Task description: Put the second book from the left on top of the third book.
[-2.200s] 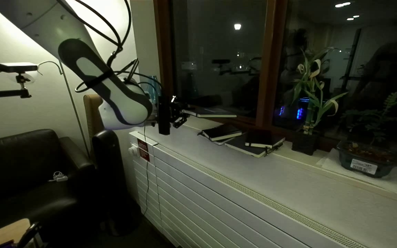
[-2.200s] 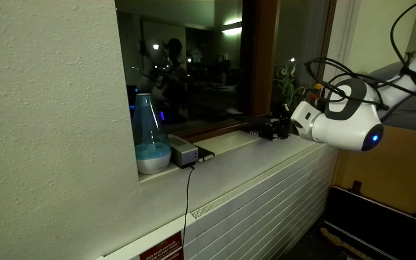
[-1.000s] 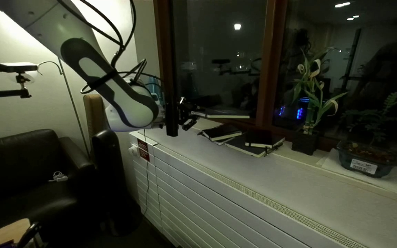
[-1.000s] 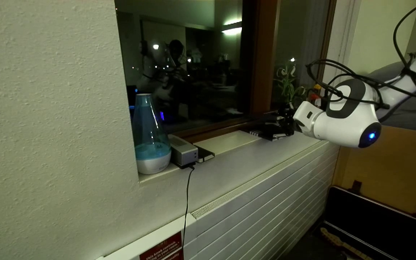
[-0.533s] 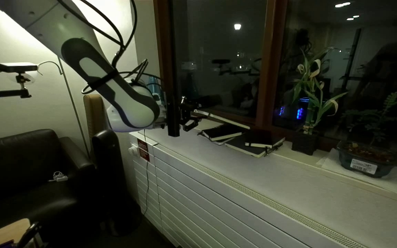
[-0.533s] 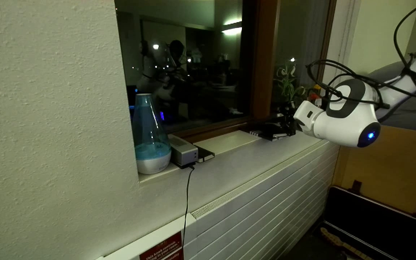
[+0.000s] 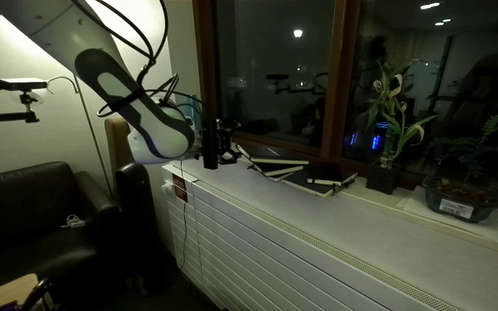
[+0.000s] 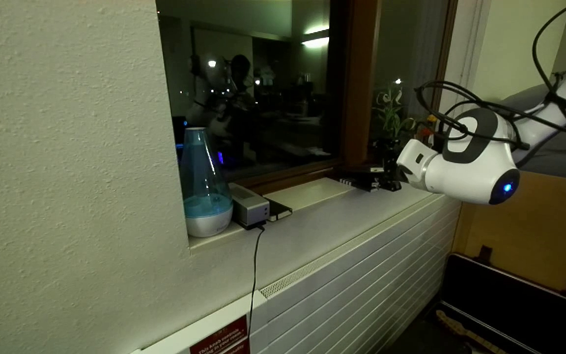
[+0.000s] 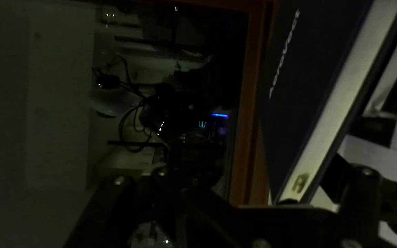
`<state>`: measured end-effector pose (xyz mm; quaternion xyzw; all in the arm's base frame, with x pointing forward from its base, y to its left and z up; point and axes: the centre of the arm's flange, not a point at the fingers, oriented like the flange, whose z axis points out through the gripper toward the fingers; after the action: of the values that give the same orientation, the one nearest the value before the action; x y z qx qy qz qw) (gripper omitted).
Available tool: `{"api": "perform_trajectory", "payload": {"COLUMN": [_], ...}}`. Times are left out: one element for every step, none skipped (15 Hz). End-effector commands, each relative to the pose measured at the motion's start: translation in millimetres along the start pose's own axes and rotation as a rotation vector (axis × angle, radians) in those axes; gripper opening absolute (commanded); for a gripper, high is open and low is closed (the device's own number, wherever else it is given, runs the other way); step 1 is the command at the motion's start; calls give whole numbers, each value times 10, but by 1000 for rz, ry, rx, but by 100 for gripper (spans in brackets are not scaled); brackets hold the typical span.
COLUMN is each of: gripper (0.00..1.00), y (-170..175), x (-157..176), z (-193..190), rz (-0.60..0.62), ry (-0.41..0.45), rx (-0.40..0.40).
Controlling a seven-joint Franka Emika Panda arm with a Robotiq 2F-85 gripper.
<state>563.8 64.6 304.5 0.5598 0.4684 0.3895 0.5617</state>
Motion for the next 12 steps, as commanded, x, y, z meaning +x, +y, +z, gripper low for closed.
{"api": "perform_trajectory", "payload": {"gripper": [100,100,100,100,100,100,100,100,100,100,100,100], "y": [-49,-57,-44,-57,-42,-46,-44,-26,-10,9,31,49], "x": [-50,50,135,217,288,350,399,448,491,546,626,696], "z": [-271,-333,-382,-434,-480,-510,-532,-566,-594,-637,-702,-765], "rz": [52,78,104,133,146,161,175,185,201,234,281,322], "ry": [111,137,159,182,194,211,222,234,246,264,277,292], "rx": [25,42,60,75,84,94,101,106,114,133,159,191]}}
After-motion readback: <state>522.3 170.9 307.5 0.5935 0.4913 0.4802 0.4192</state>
